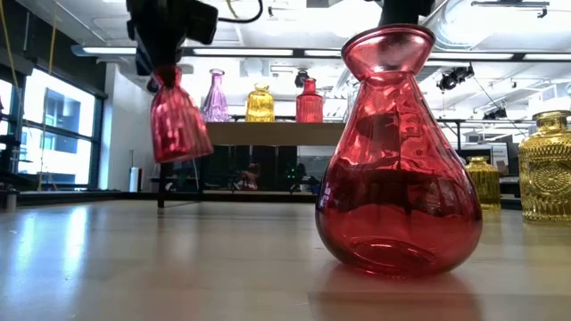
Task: Sort vases onto shelf
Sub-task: Put the top red vase on the shelf and align it with the other red vase
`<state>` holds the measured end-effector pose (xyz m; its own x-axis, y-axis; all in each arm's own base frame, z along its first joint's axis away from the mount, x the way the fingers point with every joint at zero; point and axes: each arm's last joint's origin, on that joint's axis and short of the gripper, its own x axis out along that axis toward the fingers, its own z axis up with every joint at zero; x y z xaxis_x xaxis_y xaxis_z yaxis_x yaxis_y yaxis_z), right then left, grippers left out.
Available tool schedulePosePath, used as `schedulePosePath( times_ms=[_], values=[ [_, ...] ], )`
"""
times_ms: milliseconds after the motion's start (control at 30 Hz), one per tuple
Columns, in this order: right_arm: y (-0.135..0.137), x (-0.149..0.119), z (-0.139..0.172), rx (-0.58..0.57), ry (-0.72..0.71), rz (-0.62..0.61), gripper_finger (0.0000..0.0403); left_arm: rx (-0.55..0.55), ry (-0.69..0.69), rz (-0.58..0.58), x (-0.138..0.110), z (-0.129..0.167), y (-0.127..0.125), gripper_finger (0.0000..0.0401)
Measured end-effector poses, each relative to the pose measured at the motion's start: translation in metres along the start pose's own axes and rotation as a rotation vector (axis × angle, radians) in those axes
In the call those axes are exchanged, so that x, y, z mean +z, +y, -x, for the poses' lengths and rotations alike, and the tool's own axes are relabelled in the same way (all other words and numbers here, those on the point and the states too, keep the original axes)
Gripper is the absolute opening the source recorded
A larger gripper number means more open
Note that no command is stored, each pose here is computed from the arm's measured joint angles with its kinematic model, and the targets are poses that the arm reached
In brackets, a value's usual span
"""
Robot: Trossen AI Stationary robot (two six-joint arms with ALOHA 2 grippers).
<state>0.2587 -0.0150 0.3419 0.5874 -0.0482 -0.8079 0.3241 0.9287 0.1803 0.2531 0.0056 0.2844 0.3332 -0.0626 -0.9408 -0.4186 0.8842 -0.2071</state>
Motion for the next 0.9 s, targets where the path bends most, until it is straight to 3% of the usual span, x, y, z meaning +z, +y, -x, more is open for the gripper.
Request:
schedulePosePath(
  times_ms=[233, 900],
  values=[
    [-0.002, 0.001, -0.005, 0.04, 0.035, -0.12, 0.0099, 0.007, -0.037, -0.014, 0.004, 0.007, -0.002, 0.0015],
    [0.021, -0.004, -0.067, 0.198, 0.281, 0.033, 0.0099, 0.019, -0.042, -0.016, 0.004, 0.007, -0.002, 0.0015]
  ],
)
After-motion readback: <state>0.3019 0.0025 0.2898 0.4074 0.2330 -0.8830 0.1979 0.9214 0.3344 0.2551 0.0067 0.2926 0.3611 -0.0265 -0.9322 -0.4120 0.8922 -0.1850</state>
